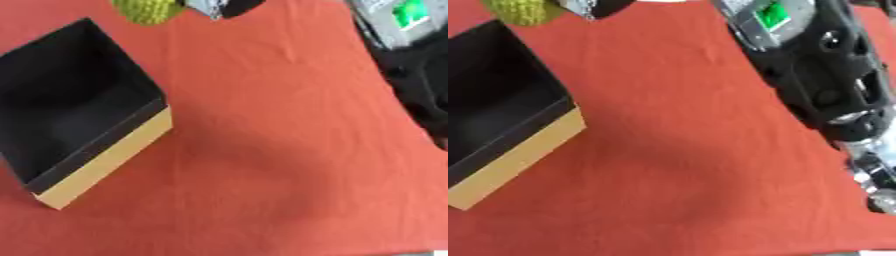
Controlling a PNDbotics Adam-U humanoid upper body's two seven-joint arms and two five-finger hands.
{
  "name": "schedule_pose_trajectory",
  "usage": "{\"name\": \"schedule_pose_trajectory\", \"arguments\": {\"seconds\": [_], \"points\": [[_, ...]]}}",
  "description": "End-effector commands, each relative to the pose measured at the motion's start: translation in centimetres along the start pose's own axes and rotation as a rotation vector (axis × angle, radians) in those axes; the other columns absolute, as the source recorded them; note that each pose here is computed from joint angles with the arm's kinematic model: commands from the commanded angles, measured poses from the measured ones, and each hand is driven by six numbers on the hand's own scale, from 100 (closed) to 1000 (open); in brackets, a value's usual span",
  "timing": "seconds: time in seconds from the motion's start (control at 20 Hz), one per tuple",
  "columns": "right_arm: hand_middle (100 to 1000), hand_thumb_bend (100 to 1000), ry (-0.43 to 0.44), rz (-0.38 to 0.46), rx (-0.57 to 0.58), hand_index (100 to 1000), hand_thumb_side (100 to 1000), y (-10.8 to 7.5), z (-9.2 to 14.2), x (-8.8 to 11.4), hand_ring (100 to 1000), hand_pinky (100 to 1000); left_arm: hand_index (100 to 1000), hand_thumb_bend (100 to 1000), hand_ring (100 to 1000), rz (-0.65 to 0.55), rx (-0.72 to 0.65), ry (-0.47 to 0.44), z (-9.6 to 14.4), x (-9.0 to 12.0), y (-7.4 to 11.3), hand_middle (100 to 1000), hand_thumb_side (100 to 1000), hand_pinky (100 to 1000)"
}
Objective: Pick up objects on the table and place them in the box.
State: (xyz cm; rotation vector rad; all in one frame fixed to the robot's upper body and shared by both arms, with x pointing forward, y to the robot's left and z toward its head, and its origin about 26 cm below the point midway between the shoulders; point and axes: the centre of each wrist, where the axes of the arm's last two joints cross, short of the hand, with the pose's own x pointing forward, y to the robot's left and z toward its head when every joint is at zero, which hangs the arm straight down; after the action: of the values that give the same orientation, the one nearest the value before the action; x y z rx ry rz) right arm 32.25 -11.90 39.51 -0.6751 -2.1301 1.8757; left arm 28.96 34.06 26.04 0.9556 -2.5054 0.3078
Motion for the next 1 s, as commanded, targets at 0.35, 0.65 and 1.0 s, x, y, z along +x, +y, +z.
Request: {"name": "schedule_pose_trajectory", "arguments": {"seconds": [0.35,0.65,1.0], "points": [[516,100,-0.109,-0.01,0.067,622,100,2.4,-7.0,0.3,609,731,789,286,663,0.022,-0.014,-0.073,-1.3,1.1,-0.1,665,513,754],[515,100,-0.088,-0.024,0.131,619,100,4.5,-10.2,-0.6,608,732,789,291,663,0.048,-0.02,-0.1,-1.8,1.6,-0.5,664,508,754],[521,100,0.0,0.002,0.182,621,100,8.6,-12.1,-2.4,610,732,789,294,663,0.064,-0.024,-0.116,-2.1,1.8,-0.8,664,506,754]]}}
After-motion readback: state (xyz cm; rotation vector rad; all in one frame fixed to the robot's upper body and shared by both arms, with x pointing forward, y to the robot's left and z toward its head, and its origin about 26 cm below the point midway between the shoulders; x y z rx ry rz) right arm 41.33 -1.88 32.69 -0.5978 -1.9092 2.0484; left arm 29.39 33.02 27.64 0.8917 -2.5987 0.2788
